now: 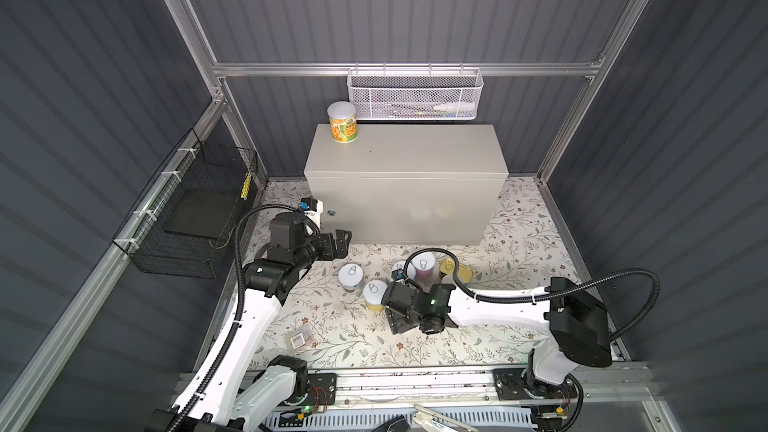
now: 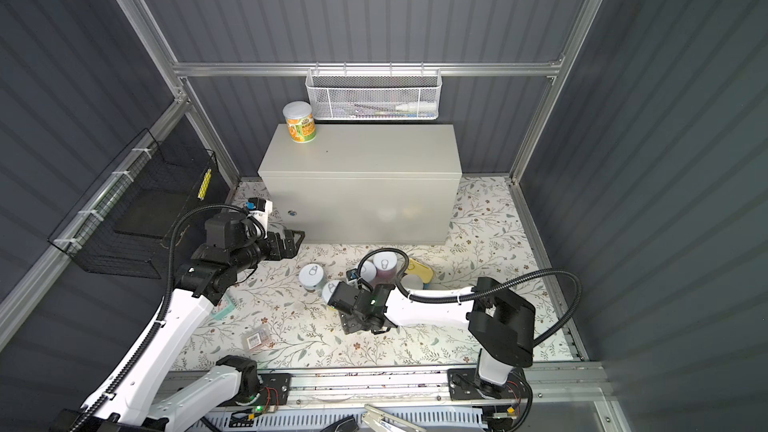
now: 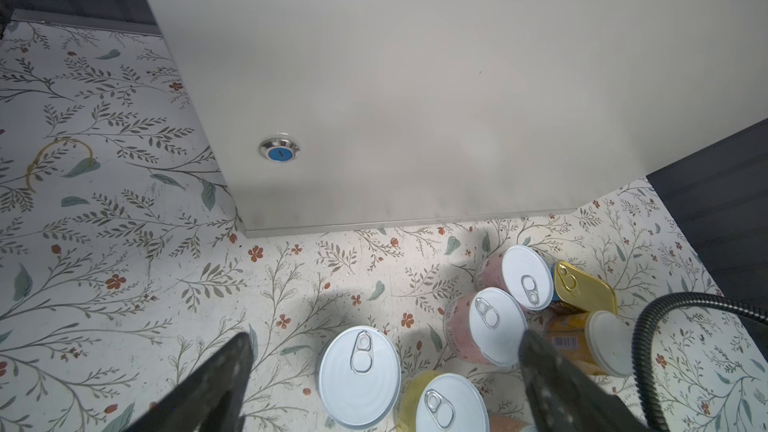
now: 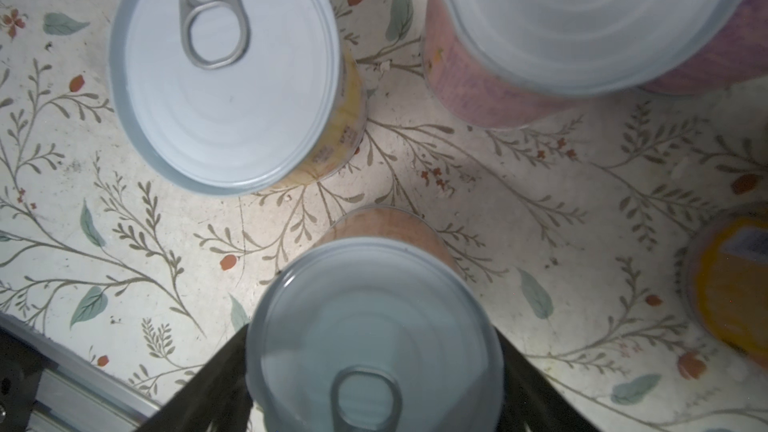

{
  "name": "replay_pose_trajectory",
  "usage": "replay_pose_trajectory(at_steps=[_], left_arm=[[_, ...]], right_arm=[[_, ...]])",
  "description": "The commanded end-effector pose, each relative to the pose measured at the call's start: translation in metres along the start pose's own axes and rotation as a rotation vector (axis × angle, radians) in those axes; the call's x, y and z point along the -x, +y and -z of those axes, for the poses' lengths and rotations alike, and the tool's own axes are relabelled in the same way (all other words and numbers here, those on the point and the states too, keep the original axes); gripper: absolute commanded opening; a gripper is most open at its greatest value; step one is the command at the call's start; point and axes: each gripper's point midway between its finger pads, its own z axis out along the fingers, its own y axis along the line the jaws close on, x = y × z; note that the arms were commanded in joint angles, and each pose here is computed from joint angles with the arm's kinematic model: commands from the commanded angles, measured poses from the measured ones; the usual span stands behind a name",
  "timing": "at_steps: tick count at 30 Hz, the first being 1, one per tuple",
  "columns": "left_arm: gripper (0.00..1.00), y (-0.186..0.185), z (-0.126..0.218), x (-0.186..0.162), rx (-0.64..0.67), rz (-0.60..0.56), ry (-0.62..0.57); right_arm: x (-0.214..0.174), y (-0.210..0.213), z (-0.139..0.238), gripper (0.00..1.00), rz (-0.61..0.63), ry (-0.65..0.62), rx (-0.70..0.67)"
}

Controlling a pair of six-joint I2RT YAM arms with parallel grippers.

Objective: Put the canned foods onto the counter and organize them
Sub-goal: 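Grasp the orange-print white-lidded can with the right gripper and lift it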

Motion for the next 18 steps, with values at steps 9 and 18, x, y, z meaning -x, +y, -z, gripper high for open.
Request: replay_pose_trajectory(at_steps=[9,18], left_arm=[[1.0,-0.005,-0.003,-0.004,-0.029,0.004,0.012],[1.0,-0.008,-0.004,-0.005,-0.046,0.005,0.016]], right_arm=[[0.014,-0.012,0.016,0.69,-0.023,-0.029,0.097],[0.038,-0.013,0.036,0.69,-0.071,-0.092,0.232]])
